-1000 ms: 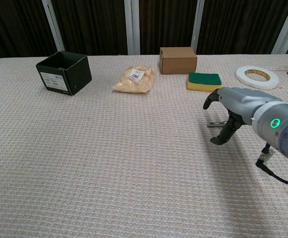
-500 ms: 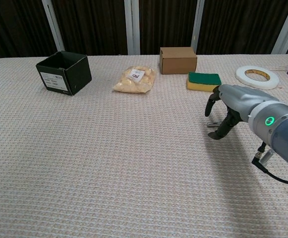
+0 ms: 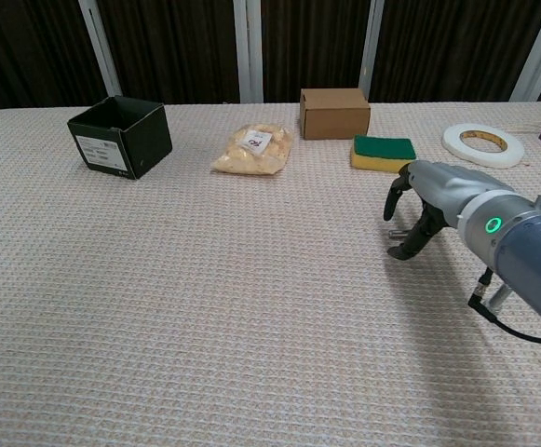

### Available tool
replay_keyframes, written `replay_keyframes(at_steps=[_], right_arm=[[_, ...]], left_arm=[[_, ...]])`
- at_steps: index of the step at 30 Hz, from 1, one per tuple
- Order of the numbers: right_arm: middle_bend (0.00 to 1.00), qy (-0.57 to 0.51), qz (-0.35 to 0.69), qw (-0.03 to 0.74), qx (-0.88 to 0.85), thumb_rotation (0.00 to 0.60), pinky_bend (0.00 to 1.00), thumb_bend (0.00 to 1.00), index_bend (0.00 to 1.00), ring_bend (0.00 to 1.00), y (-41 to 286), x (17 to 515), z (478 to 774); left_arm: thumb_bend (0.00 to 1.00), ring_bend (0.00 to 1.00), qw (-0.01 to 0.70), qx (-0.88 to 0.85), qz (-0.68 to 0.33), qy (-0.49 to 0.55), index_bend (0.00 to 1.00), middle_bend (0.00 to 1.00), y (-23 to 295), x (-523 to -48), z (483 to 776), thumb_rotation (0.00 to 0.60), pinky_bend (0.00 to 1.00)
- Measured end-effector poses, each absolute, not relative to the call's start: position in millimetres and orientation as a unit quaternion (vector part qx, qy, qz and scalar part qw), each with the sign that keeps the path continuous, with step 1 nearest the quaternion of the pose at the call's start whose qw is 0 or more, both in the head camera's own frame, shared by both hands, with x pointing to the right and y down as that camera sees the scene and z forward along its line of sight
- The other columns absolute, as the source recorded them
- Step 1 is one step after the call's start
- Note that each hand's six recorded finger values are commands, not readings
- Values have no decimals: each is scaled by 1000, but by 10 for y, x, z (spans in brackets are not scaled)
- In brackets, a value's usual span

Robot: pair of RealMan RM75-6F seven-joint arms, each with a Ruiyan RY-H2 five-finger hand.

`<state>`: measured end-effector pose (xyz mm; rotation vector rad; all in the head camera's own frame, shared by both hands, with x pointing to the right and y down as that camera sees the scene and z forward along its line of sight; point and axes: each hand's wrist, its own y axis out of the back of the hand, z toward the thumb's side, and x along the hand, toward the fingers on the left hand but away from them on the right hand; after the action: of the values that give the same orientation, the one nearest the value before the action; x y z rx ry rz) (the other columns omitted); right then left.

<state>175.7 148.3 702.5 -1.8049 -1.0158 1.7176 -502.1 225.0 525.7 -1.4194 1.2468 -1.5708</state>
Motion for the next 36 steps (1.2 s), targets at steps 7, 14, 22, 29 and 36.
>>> replay_keyframes(at_steps=[7,14,22,29,36], right_arm=[[34,-371,622,222,-653,600,36,304,463,86,1461,1751,7080],[36,-374,622,222,-651,600,36,347,475,88,1422,1751,7110],[38,-375,626,221,-647,600,36,355,495,89,1390,1787,7132],[43,-375,629,221,-644,600,36,355,515,91,1382,1825,7172],[43,-375,632,215,-644,600,36,356,524,91,1392,1838,7217]], left_arm=[[122,0,335,-544,-603,478,54,40,2240,-5023,5263,600,154],[122,0,335,-543,-604,478,58,40,2232,-5025,5268,600,154],[122,0,336,-543,-604,477,58,39,2227,-5013,5278,600,154],[122,0,336,-541,-604,479,58,39,2237,-5018,5265,600,154],[122,0,336,-542,-604,478,58,40,2235,-5018,5267,600,154]])
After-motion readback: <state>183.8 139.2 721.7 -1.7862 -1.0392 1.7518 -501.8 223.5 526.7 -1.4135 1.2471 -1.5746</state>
